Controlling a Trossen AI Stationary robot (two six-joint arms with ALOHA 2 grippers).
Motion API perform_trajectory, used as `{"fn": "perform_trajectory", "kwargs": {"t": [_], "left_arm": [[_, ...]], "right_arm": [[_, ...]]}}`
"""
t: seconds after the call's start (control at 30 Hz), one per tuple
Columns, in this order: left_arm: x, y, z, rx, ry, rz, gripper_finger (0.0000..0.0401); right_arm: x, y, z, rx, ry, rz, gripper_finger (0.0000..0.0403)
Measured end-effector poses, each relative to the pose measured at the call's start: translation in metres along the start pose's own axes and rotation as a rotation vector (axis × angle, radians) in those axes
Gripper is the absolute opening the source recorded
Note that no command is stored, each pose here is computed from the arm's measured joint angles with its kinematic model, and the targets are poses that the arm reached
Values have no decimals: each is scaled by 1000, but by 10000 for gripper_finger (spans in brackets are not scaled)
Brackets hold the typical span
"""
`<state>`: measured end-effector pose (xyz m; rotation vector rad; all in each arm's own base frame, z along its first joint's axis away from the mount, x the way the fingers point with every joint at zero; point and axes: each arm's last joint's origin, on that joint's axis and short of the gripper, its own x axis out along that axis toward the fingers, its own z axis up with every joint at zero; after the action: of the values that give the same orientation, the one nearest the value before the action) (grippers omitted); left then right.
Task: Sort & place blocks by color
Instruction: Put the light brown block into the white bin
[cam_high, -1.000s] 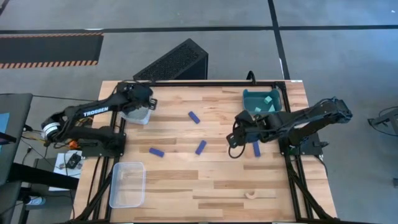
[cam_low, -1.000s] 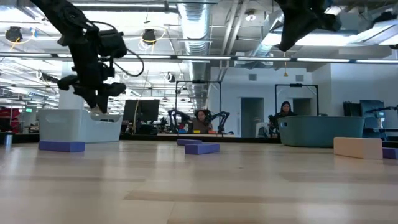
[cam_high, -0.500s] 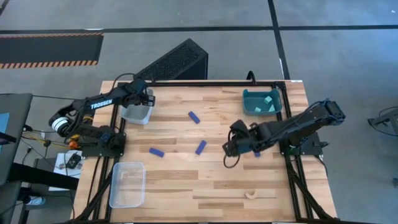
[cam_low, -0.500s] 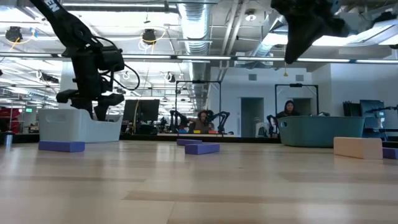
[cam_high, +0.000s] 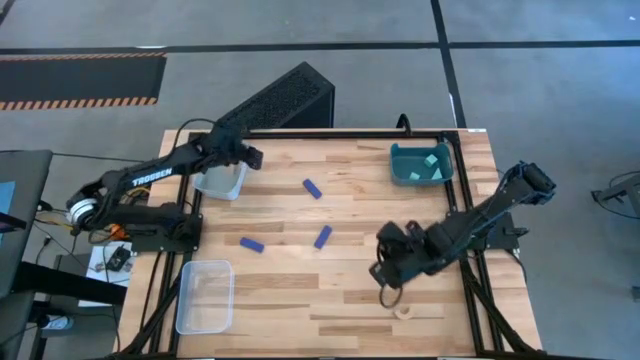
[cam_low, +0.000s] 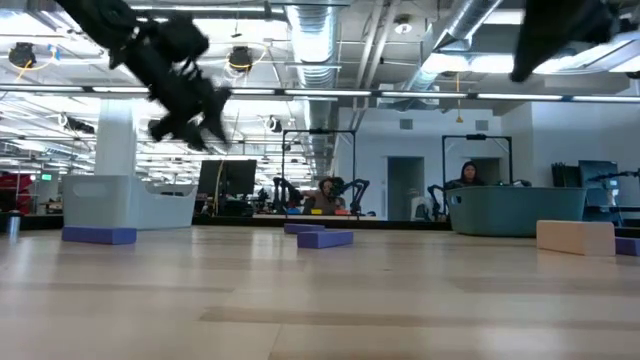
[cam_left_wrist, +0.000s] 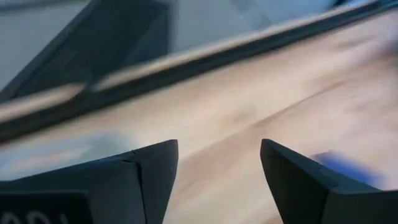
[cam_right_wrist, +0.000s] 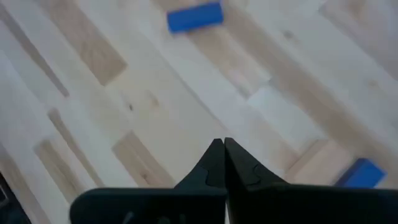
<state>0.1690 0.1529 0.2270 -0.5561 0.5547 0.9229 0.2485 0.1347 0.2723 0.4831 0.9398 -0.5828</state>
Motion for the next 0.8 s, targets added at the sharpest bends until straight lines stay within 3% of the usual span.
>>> {"fn": "perform_trajectory", "kwargs": {"t": [0.17,0.37,0.57,0.8], "left_arm": [[-20,-53,2,144,-161,-339,200],[-44,-114,-21,266,-245,-640,199],[-65,-157,-63,366,-235,-725,199],[-69,-193,-125,481,-128,-779,199]], "right_arm": [[-3,5,-24,-42,15,23,20],[-12,8,-43,-109,70,55,39],[-8,4,-73,-202,189,18,96],[-1,6,-110,-262,309,173,193]]}}
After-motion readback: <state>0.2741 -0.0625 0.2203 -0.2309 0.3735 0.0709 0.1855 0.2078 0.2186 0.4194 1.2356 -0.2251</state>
